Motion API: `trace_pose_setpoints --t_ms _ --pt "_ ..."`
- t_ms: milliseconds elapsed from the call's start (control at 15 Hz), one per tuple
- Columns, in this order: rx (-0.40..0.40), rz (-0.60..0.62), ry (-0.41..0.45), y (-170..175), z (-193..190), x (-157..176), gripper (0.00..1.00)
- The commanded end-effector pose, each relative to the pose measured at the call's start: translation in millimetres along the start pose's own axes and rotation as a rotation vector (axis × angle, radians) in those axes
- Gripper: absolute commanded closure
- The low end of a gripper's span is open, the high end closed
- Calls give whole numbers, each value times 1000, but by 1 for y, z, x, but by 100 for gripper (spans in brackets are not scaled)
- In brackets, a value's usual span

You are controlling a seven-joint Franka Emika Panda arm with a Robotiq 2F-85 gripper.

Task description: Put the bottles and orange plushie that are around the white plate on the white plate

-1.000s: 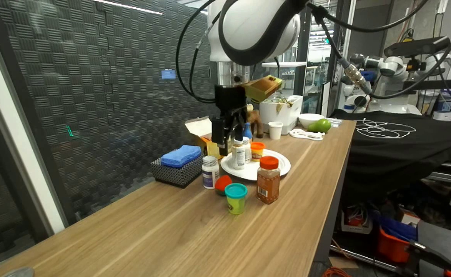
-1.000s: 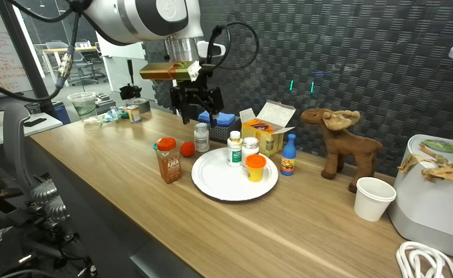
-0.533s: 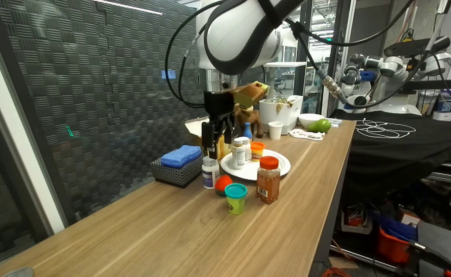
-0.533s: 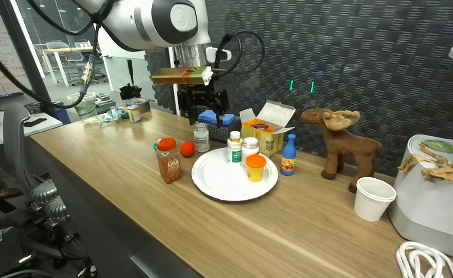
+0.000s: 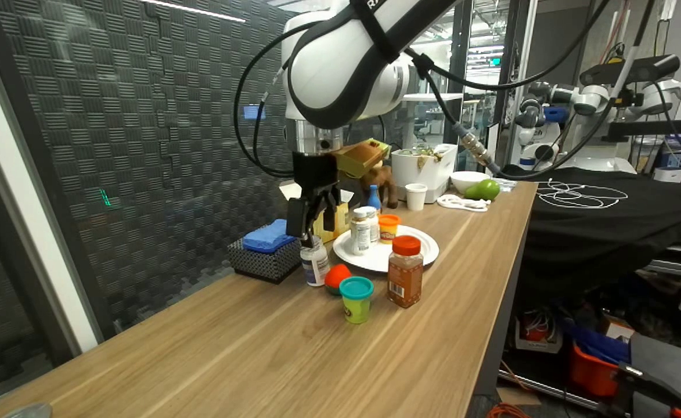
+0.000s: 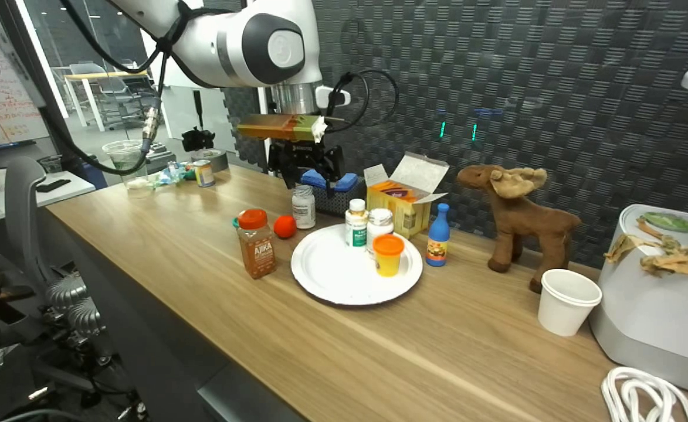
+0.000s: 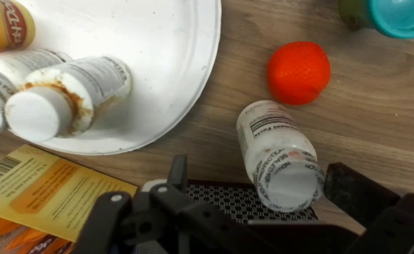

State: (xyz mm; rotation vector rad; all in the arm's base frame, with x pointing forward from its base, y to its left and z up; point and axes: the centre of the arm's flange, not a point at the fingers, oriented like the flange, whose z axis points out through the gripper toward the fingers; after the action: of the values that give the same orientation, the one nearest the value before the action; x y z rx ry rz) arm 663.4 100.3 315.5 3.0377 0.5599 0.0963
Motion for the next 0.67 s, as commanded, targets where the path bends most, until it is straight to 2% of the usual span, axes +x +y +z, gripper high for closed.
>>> trace_pose_setpoints --t_ms 0,600 --pt "19 -14 29 -1 -6 17 0" --pt "18 -20 60 -7 -18 15 0"
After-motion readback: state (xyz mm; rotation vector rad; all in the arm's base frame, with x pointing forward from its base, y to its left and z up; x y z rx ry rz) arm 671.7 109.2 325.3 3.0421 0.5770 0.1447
